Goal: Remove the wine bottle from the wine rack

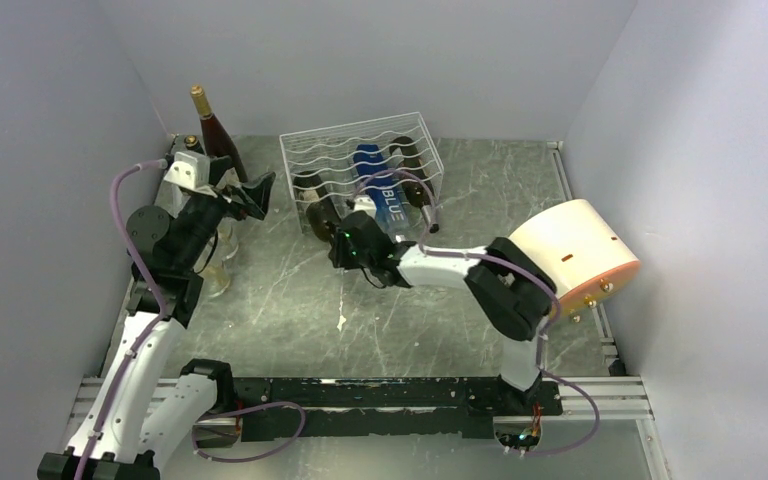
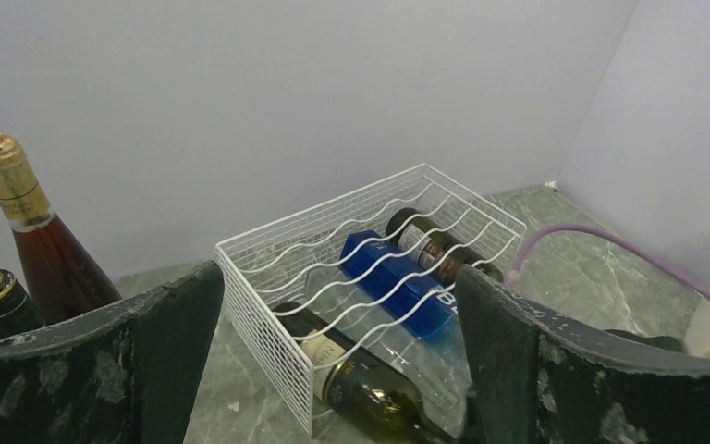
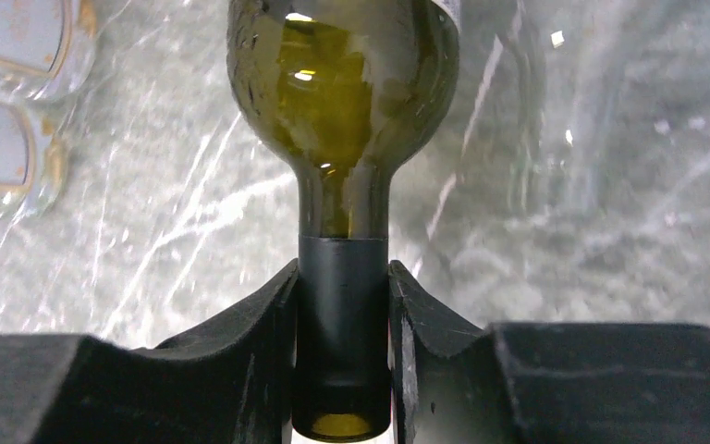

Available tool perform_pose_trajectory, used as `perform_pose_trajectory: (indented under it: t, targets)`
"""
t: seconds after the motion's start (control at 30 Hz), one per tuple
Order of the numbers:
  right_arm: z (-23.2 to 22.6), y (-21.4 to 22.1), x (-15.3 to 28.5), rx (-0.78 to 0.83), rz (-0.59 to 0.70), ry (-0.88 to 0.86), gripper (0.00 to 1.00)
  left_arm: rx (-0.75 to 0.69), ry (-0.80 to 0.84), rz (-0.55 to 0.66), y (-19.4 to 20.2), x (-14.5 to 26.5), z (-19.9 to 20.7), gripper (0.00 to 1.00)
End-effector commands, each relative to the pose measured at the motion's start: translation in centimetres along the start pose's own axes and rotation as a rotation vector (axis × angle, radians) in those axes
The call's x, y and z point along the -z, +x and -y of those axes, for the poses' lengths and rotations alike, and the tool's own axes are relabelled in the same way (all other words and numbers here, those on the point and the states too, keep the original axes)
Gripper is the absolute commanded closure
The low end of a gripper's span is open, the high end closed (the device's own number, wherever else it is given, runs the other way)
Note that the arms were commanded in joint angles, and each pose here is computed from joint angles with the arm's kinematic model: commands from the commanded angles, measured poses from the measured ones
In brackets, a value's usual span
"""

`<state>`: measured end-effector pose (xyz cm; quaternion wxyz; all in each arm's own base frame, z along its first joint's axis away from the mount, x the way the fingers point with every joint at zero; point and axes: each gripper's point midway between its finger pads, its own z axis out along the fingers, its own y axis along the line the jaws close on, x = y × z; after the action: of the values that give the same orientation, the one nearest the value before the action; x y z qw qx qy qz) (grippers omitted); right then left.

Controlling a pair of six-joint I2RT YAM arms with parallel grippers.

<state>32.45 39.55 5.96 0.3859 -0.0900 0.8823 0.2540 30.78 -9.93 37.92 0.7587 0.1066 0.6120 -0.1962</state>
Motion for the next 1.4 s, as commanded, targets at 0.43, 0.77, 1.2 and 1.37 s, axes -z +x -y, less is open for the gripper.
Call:
perform_pose_trajectory:
  t: [0.43, 0.77, 1.2, 1.37]
  targets:
    - [0.2, 2.5, 12.7, -0.053, -0.102, -0.230, 1.00, -0.012, 0.054, -0.121, 4.2, -2.3, 1.6, 0.10]
    - [4.5, 3.3, 18.0, -0.027, -0.142, -0.369, 1.00, -0.055, 0.268, -0.243, 7.7, -3.0, 6.5, 0.16]
    - [3.4, 3.6, 22.3, 0.098, -0.192, -0.461, 1.00, -0.202, 0.759, -0.358, 12.8, 2.1, 21.5, 0.09]
    - [3.3, 3.8, 22.4, 0.115, -0.209, -0.470, 1.00, -0.276, 0.855, -0.476, 16.5, 4.4, 24.8, 0.10]
